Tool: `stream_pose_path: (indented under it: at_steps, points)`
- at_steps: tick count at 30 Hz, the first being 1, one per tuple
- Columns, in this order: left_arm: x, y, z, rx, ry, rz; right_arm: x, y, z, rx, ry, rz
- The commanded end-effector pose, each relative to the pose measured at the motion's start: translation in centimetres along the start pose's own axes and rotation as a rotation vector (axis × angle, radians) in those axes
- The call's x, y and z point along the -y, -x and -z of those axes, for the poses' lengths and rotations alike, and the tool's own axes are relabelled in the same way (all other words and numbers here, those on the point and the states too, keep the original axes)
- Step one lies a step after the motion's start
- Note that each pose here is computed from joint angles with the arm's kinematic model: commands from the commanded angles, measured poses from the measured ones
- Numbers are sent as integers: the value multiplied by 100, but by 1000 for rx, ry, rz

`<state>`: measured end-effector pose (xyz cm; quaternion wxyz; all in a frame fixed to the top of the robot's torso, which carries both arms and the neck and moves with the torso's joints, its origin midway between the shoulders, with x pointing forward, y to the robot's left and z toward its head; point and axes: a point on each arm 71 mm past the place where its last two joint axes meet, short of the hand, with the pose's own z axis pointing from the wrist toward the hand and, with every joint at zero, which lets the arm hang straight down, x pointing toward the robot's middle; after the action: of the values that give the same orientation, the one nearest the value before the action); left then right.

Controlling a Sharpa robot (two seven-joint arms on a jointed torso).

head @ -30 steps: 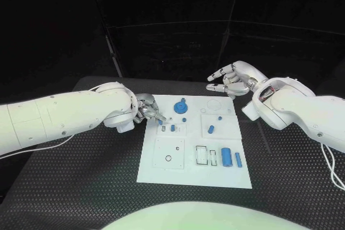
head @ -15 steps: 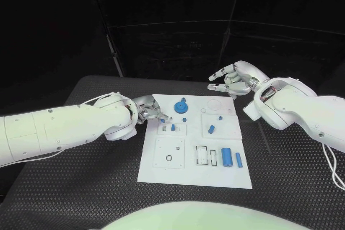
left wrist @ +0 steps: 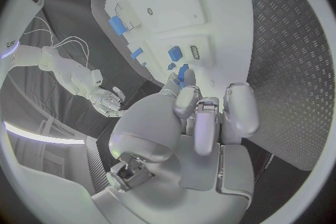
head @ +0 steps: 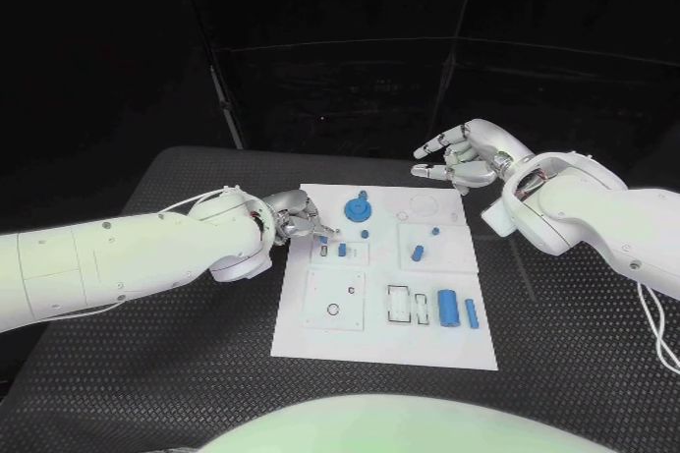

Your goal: Assemble the parts on the task board

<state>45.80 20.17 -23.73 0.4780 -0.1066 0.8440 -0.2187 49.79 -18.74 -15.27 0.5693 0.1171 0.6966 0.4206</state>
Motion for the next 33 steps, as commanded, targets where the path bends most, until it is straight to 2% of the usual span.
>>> stream_pose_path:
  at_steps: [1, 15, 33]
  points:
    - [-2, -25, -11, -39, 8, -38, -18, 0, -3, -4, 12, -2]
    - [-33, -65, -73, -55, 34, -45, -21, -4, -4, -4, 14, -2]
    - [-44, -118, -88, -77, 47, -51, -15, -3, -5, -5, 13, -2]
